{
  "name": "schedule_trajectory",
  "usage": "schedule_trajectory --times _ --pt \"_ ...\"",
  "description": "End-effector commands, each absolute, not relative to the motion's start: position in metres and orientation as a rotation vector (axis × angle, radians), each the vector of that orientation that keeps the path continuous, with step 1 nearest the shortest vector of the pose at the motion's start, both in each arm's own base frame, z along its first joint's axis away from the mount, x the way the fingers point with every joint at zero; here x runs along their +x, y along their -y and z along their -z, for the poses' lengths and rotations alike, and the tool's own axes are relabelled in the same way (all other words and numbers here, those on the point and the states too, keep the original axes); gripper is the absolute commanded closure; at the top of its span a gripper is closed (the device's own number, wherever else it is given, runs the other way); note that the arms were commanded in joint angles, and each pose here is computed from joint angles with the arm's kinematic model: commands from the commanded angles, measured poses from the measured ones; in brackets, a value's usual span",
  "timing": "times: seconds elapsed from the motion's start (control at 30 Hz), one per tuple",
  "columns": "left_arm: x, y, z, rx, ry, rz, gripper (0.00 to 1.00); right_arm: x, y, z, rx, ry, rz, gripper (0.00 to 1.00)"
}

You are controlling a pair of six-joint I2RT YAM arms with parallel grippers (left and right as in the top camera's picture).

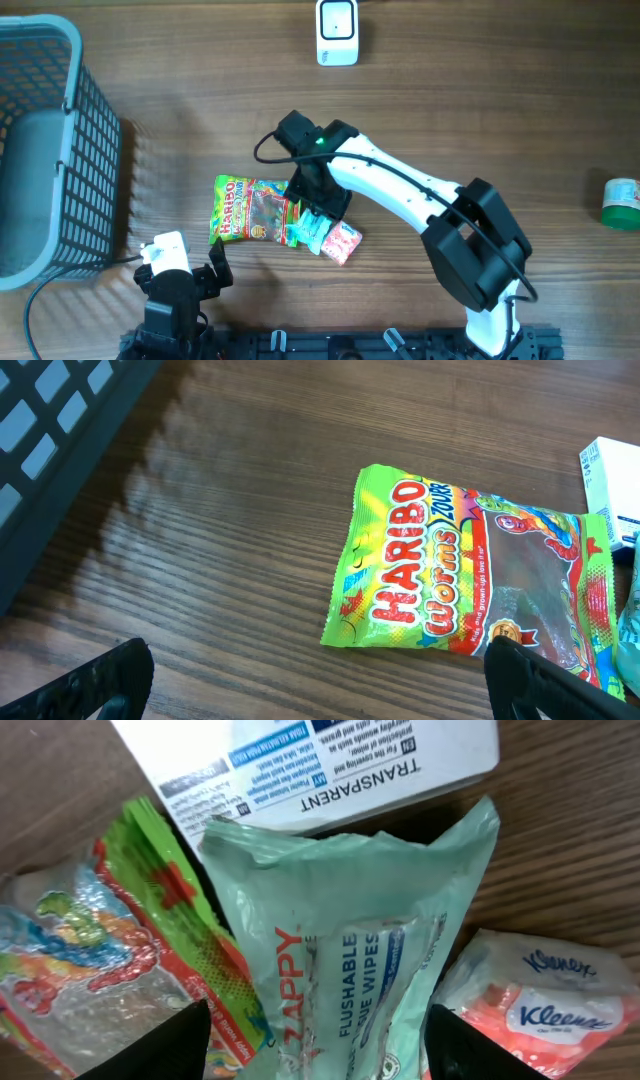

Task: Scan the item barcode

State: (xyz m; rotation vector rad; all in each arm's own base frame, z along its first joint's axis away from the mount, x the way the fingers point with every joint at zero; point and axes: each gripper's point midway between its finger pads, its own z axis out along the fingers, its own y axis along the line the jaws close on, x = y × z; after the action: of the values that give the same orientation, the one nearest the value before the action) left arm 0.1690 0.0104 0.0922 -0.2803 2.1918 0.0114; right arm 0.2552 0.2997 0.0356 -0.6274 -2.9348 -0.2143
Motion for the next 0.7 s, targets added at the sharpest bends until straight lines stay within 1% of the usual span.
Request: schedule_trajectory --times 0.0,0.03,0.1,0.2,0.23,0.37,0.47,0.53,0.57,0.6,0.67 --pt "0.169 -0.009 -0.094 -0.278 -2.184 0.000 0.00 0.251 -0.293 -0.008 -0.665 2.901 0.095 0.42" --pt "0.169 -0.009 -0.094 -0.278 -2.184 0.000 0.00 0.250 -0.291 -0.004 -0.665 2.895 0.078 0.48" --pt "0.169 -0.009 -0.094 -0.278 -2.184 0.000 0.00 0.249 -0.290 0.001 -0.666 2.892 0.057 0.70" --pt "0.169 -0.009 -0.094 -0.278 -2.184 0.000 0.00 0.251 -0.290 -0.002 -0.658 2.896 0.060 0.86" --pt "0.169 -0.009 -0.094 -0.278 -2.184 0.000 0.00 0.250 -0.292 -0.011 -0.626 2.881 0.082 0.94" --pt "0.169 -0.009 -0.094 -0.278 -2.184 0.000 0.00 0.258 -0.296 -0.058 -0.436 2.841 0.221 0.95" --pt "0.169 -0.009 -0.094 -0.278 -2.184 0.000 0.00 0.261 -0.306 -0.106 -0.130 2.760 0.520 0.95" --pt "0.169 -0.009 -0.094 -0.278 -2.184 0.000 0.00 0.259 -0.313 -0.137 0.091 2.652 0.789 0.95" --pt "0.169 -0.009 -0.094 -0.278 -2.184 0.000 0.00 0.261 -0.314 -0.146 0.131 2.607 0.890 0.95" --pt "0.169 -0.009 -0.094 -0.278 -2.184 0.000 0.00 0.265 -0.312 -0.148 0.123 2.597 0.918 0.95" --pt "0.169 -0.009 -0.094 -0.278 -2.184 0.000 0.00 0.275 -0.304 -0.143 0.112 2.649 0.891 0.95"
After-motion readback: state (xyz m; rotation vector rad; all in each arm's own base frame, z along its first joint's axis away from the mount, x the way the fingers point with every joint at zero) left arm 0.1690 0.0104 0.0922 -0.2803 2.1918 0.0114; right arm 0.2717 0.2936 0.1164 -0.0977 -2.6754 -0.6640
